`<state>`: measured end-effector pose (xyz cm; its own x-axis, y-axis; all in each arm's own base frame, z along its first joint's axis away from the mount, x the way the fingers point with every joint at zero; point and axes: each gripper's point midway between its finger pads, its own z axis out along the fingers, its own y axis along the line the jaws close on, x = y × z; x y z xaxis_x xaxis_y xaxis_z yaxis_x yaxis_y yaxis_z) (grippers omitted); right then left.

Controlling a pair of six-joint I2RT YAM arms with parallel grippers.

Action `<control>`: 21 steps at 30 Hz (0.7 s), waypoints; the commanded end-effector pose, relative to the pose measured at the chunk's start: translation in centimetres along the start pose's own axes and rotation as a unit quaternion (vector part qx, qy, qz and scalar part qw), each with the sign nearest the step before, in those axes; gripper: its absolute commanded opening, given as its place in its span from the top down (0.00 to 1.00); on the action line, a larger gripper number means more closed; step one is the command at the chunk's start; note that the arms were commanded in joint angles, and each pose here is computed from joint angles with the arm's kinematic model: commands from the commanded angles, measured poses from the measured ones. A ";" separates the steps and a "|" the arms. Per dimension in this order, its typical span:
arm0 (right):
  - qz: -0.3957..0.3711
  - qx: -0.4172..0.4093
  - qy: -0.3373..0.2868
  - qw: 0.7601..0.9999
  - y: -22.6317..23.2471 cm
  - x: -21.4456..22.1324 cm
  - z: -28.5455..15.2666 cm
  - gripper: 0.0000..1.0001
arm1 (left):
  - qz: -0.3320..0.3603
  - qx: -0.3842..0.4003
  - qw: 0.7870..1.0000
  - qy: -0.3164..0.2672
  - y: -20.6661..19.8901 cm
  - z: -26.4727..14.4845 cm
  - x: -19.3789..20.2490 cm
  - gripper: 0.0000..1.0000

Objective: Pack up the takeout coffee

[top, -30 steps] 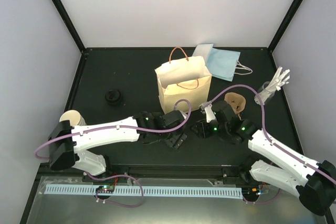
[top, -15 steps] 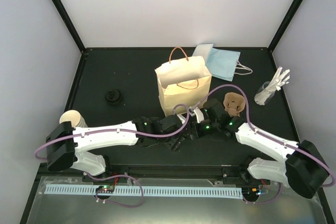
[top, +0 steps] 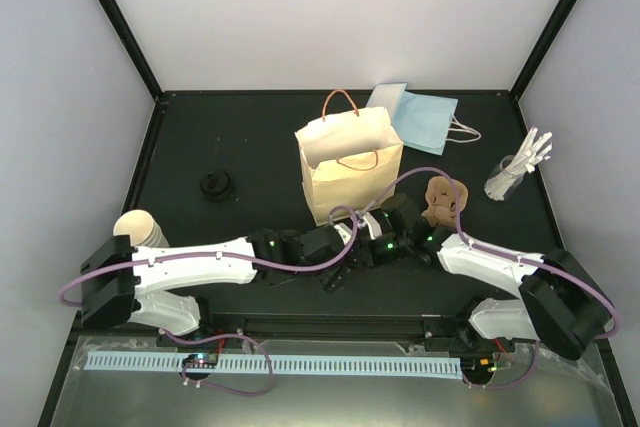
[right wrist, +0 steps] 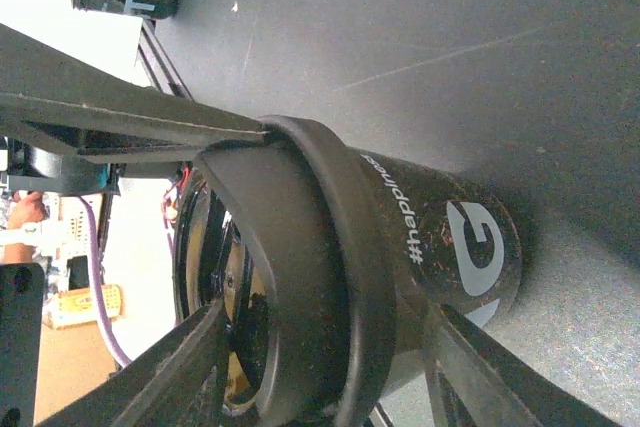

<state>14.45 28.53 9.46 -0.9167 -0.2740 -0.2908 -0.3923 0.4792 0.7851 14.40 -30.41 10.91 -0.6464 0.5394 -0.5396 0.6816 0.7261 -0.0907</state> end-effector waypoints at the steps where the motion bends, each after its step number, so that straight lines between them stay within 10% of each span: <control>1: 0.023 0.002 0.014 1.000 -0.8 1.5 0.5 0.47 | -0.010 0.012 1.000 -0.013 -0.4 0.0 -0.1 0.14; 21: -0.001 0.051 0.004 0.999 -0.7 0.4 -0.8 0.59 | -0.048 0.024 0.993 -0.107 -0.3 -5.4 -5.1 0.01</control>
<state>13.98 27.13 8.14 -0.9265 -0.2776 -0.2540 -0.3714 0.5654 0.7365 15.01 -30.93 16.72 -0.6260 0.4103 -0.6632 0.6607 0.7308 -0.1716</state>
